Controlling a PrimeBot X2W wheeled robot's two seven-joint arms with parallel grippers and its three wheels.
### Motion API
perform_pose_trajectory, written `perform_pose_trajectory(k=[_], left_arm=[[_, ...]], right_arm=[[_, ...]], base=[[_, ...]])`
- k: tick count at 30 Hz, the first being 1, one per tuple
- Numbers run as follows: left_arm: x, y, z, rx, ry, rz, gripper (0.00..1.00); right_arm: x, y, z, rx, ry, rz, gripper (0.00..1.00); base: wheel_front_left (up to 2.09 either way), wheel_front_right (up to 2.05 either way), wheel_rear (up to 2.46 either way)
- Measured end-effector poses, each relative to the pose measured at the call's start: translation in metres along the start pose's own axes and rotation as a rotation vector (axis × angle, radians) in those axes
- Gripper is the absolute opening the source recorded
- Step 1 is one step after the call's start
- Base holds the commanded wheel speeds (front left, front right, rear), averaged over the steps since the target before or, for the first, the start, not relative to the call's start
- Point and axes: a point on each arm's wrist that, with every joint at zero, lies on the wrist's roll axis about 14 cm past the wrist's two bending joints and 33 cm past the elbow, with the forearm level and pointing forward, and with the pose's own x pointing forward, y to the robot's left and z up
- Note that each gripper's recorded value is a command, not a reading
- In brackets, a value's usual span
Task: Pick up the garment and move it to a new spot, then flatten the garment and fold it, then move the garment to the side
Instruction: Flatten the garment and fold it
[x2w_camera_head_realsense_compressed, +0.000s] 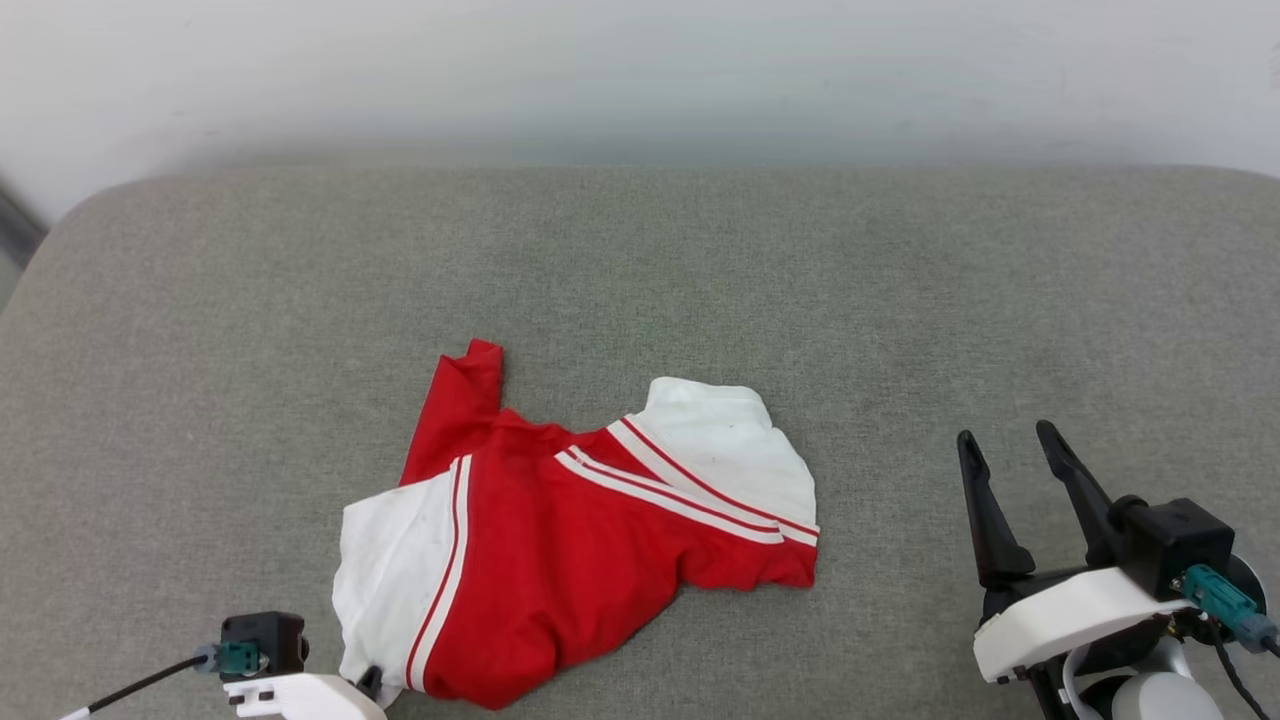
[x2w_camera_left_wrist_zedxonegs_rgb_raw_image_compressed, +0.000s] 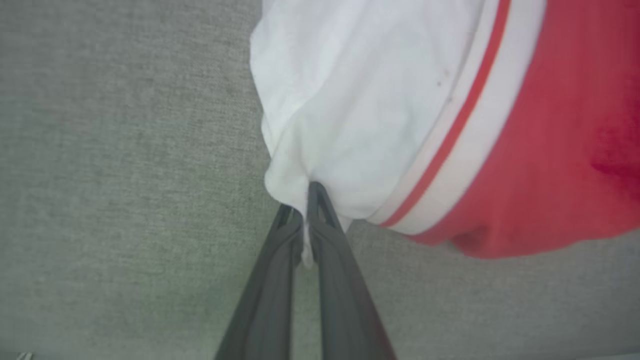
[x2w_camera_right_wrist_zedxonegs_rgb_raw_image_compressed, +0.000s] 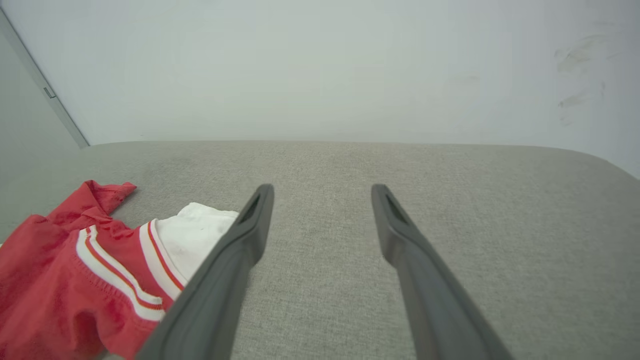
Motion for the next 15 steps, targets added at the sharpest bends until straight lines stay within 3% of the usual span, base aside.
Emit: perform_pose_trajectory(k=[1,2,6,15], left_arm=[[0.0,-0.001,-0.002,-0.01,0.001,-0.005,0.22],[0.0,-0.001,-0.003,-0.012,0.002,-0.007,1.0],[-0.002,-0.005,0.013,0.008,-0.091,-0.014,1.0],[-0.026,-0.04,0.102,0.137,-0.517,-0.088,1.0]], right_arm=[[-0.001,0.0,0.001,-0.002,-0.001,-0.001,1.0],[-0.001,0.0,0.003,-0.003,-0.005,-0.002,1.0],[-0.007,-0.003,0.006,-0.014,-0.007,-0.011,1.0],[-0.02,-0.006,0.016,-0.028,-0.025,-0.025,1.0]], base=[[0.0,0.0,0.0],[0.0,0.0,0.0],[0.0,0.0,0.0],[0.0,0.0,0.0]])
